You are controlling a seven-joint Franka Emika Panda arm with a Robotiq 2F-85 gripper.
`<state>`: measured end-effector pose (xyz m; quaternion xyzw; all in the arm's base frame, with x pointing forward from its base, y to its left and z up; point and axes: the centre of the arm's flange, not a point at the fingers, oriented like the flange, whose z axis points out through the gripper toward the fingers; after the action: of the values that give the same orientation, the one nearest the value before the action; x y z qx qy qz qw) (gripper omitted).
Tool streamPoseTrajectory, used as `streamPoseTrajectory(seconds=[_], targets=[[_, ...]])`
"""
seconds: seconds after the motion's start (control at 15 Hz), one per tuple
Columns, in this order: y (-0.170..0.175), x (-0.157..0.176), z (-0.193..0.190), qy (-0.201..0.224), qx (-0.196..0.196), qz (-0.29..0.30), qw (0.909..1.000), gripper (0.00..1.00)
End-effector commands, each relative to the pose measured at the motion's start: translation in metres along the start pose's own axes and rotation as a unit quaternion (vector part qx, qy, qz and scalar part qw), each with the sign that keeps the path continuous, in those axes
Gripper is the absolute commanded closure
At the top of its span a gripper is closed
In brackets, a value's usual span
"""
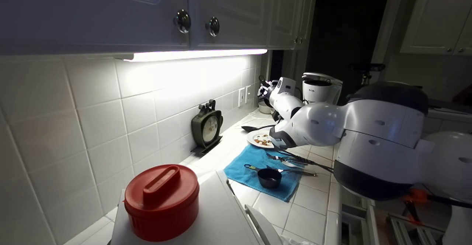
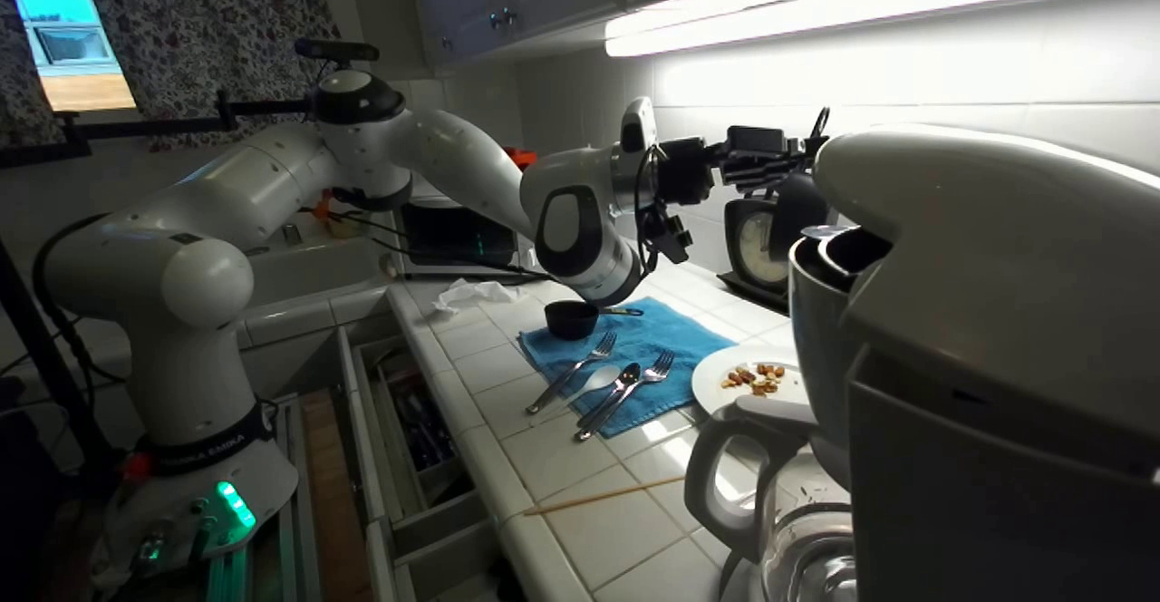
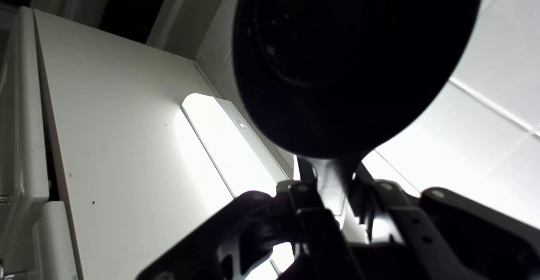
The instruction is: Place some contents from the white plate in the measuring cup at the back then pour the contents from the cup onto the white plate.
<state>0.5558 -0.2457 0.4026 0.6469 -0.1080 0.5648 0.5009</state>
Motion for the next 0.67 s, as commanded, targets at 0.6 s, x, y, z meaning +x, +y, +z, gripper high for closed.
streamPoseTrajectory(seconds=[0.6], targets=[[0.0066, -0.0085, -0.0067, 0.066, -0.014, -0.045, 0.9967, 0.93]])
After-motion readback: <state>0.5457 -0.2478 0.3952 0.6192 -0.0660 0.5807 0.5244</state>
